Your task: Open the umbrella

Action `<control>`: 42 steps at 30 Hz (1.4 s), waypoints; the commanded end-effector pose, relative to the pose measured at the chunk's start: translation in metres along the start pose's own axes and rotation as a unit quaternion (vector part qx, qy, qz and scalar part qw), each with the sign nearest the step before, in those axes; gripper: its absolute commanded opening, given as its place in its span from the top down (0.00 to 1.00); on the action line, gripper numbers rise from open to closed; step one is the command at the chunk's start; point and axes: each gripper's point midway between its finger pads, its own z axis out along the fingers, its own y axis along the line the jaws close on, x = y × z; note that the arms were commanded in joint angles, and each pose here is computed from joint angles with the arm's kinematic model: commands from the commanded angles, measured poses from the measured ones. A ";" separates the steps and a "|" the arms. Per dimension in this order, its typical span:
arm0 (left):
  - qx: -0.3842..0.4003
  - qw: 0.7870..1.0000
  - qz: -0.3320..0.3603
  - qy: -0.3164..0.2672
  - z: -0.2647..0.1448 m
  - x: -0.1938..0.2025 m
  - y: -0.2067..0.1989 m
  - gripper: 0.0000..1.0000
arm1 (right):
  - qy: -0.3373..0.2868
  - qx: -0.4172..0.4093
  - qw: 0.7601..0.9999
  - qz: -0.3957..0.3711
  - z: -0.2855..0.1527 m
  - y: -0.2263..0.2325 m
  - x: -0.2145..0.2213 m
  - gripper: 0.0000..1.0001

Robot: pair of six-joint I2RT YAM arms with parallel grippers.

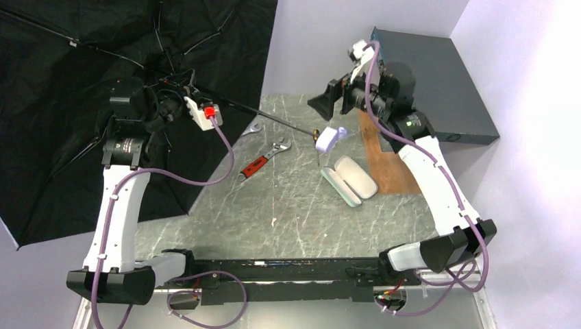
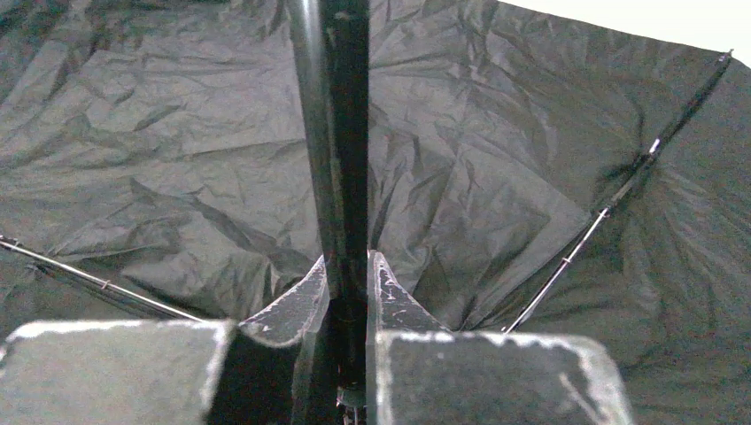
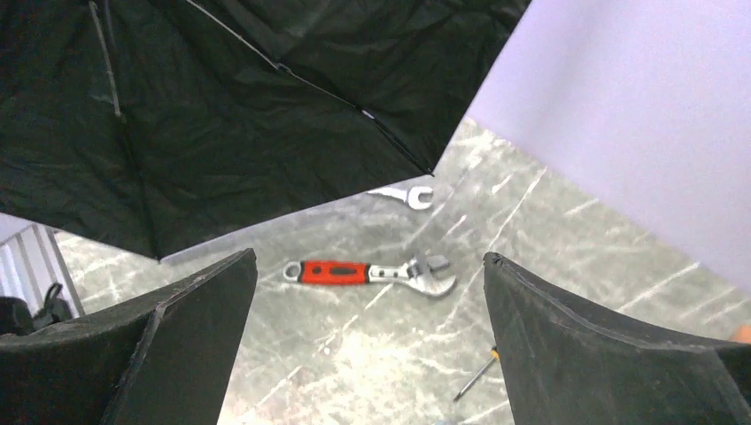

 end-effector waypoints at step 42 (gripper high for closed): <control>-0.002 0.915 0.398 0.068 0.003 0.002 0.029 1.00 | 0.437 -0.207 0.875 -0.041 -0.004 0.130 0.152 0.62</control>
